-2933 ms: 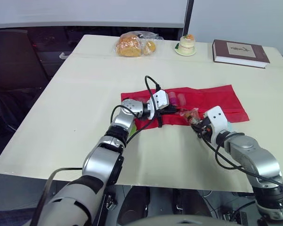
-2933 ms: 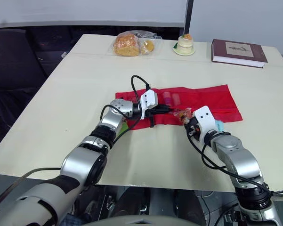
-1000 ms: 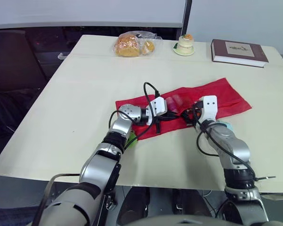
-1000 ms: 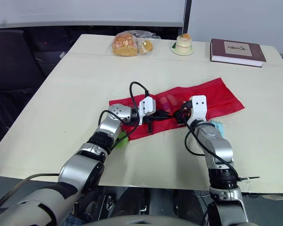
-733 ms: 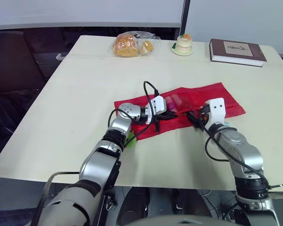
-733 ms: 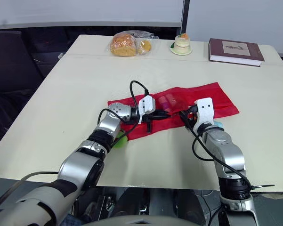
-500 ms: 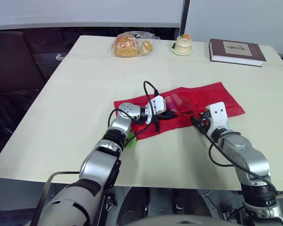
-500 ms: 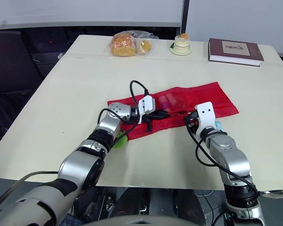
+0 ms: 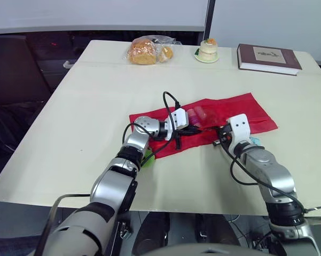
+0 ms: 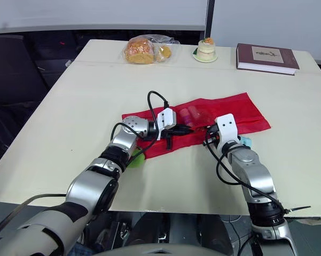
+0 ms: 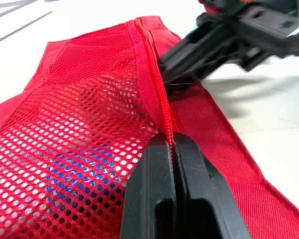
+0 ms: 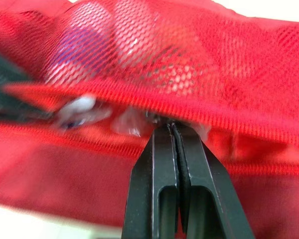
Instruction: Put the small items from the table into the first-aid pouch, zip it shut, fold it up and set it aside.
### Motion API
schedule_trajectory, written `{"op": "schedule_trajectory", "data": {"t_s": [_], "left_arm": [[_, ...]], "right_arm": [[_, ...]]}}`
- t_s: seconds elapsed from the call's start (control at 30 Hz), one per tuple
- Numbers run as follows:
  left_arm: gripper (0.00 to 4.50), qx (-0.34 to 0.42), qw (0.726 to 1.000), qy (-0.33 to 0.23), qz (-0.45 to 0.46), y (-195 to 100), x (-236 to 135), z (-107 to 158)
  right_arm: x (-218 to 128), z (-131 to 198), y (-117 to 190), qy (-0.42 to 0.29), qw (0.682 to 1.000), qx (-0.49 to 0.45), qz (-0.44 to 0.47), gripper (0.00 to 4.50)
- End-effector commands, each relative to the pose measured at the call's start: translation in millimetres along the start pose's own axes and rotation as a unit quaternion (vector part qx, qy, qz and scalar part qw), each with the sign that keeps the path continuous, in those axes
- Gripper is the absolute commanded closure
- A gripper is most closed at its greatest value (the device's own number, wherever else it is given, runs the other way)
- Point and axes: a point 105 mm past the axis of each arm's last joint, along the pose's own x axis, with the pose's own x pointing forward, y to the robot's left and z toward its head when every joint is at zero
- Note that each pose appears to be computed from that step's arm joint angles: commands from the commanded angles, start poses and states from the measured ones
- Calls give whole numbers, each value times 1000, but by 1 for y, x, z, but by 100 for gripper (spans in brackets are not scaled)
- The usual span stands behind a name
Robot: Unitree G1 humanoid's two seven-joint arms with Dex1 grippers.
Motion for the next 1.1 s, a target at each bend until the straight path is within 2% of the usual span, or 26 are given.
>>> {"op": "schedule_trajectory", "data": {"t_s": [0.03, 0.23, 0.37, 0.47, 0.63, 0.77, 0.9, 0.93, 1.1], "left_arm": [[450, 25, 1000, -9, -13, 0, 4, 10], [450, 25, 1000, -8, -17, -1, 3, 9], [450, 26, 1000, -8, -15, -1, 4, 10], [450, 27, 1000, -3, -9, 1, 1, 8], [450, 40, 999, 17, 7, 13, -11, 6], [450, 59, 997, 41, 5, 21, -25, 5], [450, 76, 995, 70, -1, 26, -42, 1], [450, 79, 994, 78, 1, 28, -48, 0], [450, 78, 992, 100, 6, 34, -70, -4]], "right_arm": [[9, 27, 4, -53, 998, -21, 3, 444], [22, 40, 14, -82, 996, -17, 6, 444], [19, 35, 15, -84, 996, -18, 5, 444], [0, 29, 18, -88, 995, -30, 40, 444], [-53, 43, 27, -171, 975, -72, 121, 444], [-91, 41, 20, -193, 966, -82, 149, 444], [-121, 40, 5, -193, 966, -48, 164, 322], [-131, 40, 0, -194, 966, -41, 164, 259], [-174, 42, -21, -185, 969, -40, 161, 9]]}}
